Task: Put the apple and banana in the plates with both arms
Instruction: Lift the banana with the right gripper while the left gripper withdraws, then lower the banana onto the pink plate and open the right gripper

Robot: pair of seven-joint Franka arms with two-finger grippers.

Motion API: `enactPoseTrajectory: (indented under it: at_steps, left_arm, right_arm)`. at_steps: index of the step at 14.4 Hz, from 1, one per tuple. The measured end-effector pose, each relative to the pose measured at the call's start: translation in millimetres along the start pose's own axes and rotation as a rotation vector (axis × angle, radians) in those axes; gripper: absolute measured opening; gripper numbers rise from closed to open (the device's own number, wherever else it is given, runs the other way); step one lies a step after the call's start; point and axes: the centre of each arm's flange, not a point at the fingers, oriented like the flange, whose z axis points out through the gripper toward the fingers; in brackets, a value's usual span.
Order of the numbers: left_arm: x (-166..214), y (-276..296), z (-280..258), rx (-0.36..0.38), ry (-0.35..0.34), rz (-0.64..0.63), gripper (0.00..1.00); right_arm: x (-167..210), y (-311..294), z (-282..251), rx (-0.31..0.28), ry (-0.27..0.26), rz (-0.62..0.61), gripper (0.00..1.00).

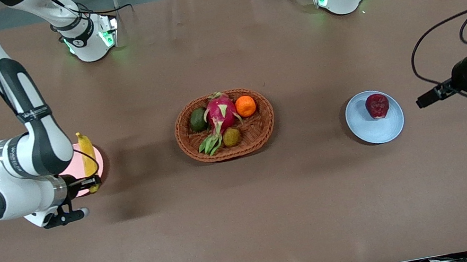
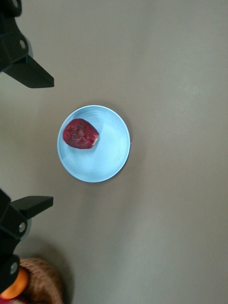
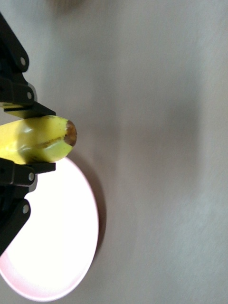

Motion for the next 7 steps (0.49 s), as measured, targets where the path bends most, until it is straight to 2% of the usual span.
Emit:
enactPoseTrajectory:
  at_steps: [3, 7]
  left_arm:
    - [-28.4, 18.3, -50.2, -0.007, 0.056, 0.045, 1.0]
    - [-64.6, 18.3, -90.6, 0.009, 0.067, 0.069, 1.0]
  right_arm:
    - [-3.6, 36.9, -4.7, -0.03, 0.019, -0.006, 0.4]
    - [-7.3, 74.2, -0.3, -0.041, 0.056, -0.022, 0.4]
